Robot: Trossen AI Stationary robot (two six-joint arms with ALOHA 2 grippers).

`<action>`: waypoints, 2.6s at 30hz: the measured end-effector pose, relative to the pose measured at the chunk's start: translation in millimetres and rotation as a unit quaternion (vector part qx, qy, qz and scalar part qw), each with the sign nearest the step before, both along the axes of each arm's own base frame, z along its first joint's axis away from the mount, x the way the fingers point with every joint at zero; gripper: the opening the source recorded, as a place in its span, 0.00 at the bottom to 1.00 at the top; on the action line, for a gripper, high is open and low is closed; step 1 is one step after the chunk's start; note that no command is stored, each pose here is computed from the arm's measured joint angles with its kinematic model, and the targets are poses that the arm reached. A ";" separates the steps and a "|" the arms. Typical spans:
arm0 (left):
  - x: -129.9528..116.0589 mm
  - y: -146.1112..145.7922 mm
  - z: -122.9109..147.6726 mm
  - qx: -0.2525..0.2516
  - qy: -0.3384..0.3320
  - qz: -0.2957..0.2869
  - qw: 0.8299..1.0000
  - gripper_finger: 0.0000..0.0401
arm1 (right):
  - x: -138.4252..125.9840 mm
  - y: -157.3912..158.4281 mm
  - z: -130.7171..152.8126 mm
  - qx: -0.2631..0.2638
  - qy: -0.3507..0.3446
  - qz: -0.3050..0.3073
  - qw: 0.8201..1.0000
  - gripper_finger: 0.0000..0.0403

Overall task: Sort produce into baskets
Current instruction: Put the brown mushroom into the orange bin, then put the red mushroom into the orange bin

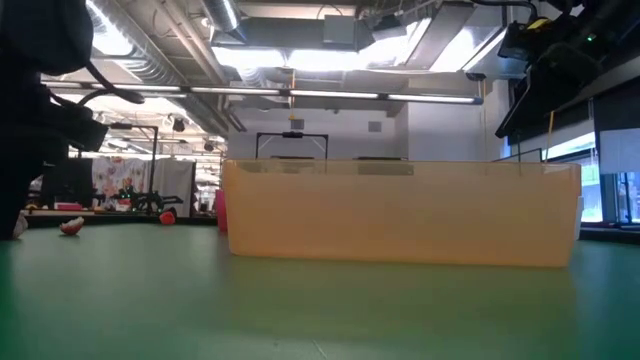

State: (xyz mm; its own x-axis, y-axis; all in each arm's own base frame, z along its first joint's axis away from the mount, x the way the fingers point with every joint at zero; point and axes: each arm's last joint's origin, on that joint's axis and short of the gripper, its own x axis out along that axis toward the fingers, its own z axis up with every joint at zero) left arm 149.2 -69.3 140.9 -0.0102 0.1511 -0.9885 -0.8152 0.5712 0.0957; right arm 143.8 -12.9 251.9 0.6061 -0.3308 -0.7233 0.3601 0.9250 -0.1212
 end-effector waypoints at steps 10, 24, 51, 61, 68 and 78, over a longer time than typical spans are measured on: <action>5.5 -1.7 -0.5 0.002 -0.026 -0.049 0.998 0.26 | 0.0 0.0 0.0 0.000 0.000 0.000 1.000 0.99; 21.9 -7.2 34.5 0.009 -0.118 -0.107 0.987 0.07 | 0.1 0.0 0.1 0.000 -0.001 0.000 1.000 0.99; 135.1 32.8 68.9 0.161 -0.432 -0.232 0.857 0.10 | 0.6 -0.1 0.6 0.000 -0.005 0.000 1.000 0.99; 140.3 39.2 62.3 0.167 -0.425 -0.226 0.860 0.32 | 0.7 0.0 0.6 0.000 -0.005 0.000 1.000 0.99; 131.2 36.2 70.8 0.128 -0.428 -0.245 0.860 0.62 | 0.6 0.0 0.6 0.000 -0.005 0.000 1.000 0.99; 71.4 38.2 86.2 0.052 -0.325 -0.153 0.932 0.66 | 0.5 -0.1 0.5 0.000 -0.004 0.000 1.000 0.99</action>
